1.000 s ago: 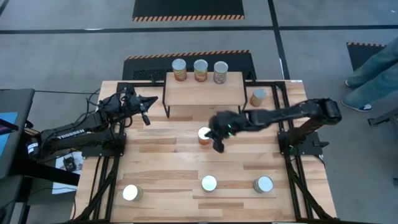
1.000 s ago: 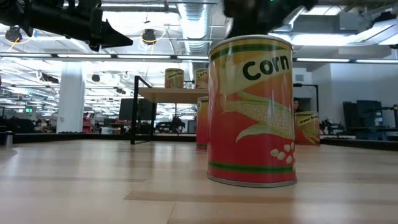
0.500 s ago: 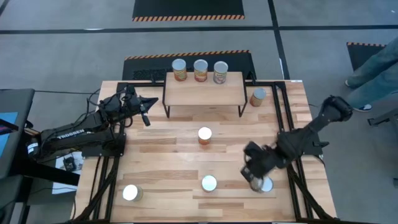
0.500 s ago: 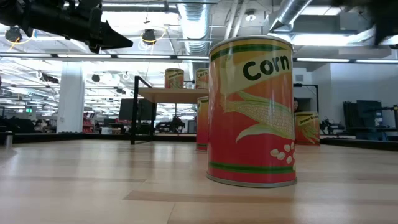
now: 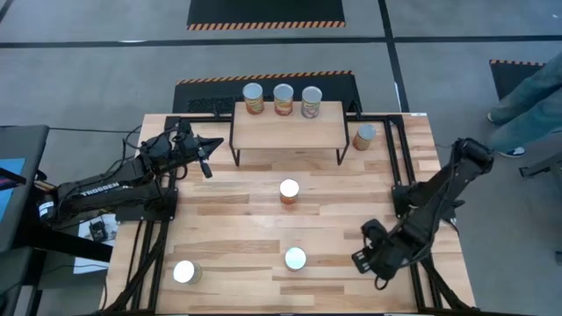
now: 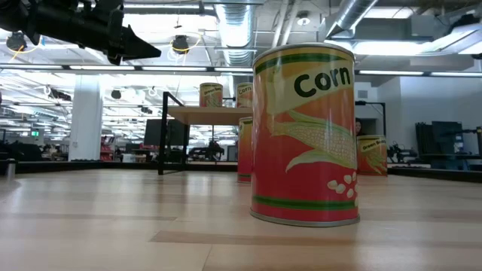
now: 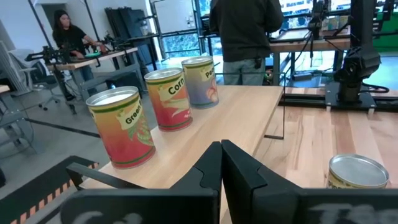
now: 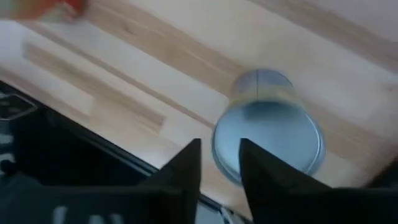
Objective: Pick and place cans onto a shelf
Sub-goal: Put the canned peas on the shelf
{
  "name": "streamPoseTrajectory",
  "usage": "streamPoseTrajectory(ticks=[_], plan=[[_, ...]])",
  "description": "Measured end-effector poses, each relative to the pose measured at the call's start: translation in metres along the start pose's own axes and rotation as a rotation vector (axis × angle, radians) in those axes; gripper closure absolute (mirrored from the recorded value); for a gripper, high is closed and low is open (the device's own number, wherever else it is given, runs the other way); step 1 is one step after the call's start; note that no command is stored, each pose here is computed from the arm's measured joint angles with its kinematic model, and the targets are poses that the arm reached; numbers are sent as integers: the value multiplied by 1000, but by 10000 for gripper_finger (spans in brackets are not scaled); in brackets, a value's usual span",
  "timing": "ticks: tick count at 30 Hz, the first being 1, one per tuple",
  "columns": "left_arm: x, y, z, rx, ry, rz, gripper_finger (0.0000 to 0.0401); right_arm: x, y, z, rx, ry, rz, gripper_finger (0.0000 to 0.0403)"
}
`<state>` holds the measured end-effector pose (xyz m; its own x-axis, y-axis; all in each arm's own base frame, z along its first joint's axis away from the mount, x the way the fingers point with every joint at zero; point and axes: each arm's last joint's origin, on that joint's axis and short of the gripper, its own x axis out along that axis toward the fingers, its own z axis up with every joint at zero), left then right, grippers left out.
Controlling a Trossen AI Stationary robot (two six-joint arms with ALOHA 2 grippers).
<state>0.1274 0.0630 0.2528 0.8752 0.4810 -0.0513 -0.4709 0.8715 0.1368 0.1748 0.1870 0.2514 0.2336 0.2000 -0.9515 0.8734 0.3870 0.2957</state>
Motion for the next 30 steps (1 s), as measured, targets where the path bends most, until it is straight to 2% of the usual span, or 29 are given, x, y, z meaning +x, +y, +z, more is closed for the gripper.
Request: streamPoseTrajectory(ticks=[6,11,19,30], plan=[[0,0,0,-1,0,1,401,12,19,-11,7,64,-65,209],[0,0,0,-6,0,1,401,19,29,-12,41,29,-151,195],[0,0,0,-17,0,1,401,36,35,-7,-5,-3,-398,235],[0,0,0,-20,1,1,401,45,45,3,-142,35,-402,315]])
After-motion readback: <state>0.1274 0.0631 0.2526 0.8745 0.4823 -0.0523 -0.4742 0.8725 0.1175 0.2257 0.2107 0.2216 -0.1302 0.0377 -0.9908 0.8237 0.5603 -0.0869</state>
